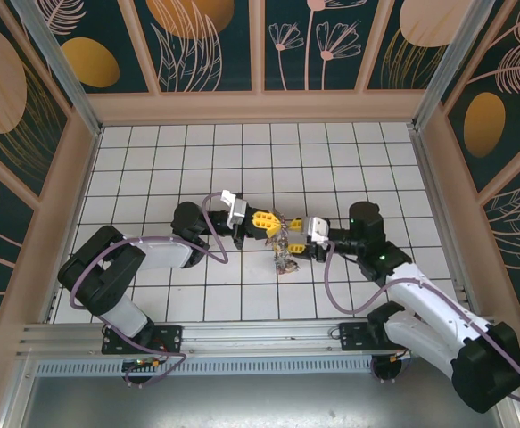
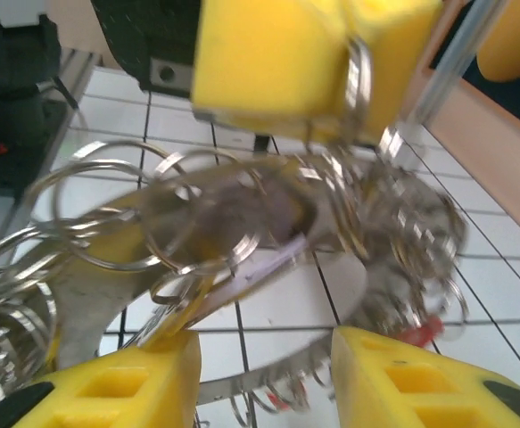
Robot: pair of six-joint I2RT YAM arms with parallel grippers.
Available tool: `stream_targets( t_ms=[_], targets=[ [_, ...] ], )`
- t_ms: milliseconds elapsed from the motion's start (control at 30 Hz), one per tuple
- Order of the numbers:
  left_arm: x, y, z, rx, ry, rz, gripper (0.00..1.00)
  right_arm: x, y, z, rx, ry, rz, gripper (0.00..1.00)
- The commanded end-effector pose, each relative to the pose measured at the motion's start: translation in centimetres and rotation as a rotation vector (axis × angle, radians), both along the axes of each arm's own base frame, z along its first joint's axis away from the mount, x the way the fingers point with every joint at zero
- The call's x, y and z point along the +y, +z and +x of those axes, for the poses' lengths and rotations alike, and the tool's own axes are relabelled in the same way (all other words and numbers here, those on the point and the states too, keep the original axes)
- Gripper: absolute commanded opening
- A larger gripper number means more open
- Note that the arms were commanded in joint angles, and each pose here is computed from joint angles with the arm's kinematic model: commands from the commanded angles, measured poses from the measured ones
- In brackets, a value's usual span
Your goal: Put the keys on the keyring
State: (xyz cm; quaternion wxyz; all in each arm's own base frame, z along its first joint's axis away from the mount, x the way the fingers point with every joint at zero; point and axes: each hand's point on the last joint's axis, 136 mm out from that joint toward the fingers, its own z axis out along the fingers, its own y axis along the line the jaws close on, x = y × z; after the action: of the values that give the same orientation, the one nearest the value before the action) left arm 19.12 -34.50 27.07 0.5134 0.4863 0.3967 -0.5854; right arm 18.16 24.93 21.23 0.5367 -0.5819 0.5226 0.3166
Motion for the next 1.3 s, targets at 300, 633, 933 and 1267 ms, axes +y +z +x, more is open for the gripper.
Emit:
stream_targets(
  t_ms=[300, 633, 933, 1267],
  targets=[
    [0.4, 2.6, 0.1, -0.066, 0.018, -0.073, 0.00, 0.9, 1.9, -1.1, 0.043, 0.005, 0.163, 0.47],
    [0.4, 2.7, 0.1, -0.067, 0.016, -0.075, 0.00, 0.2, 2.1, -0.3, 0.067, -0.125, 0.245, 0.46],
    [0.4, 2.7, 0.1, -0.063, 0.018, -0.077, 0.00, 0.3, 2.4, 0.9, 0.047, -0.192, 0.267, 0.34],
    [0.5, 2.4, 0.4, -0.057, 0.042, -0.075, 0.00, 0.1, 2.0, 0.7, 0.038, -0.211, 0.253, 0.06]
  ],
)
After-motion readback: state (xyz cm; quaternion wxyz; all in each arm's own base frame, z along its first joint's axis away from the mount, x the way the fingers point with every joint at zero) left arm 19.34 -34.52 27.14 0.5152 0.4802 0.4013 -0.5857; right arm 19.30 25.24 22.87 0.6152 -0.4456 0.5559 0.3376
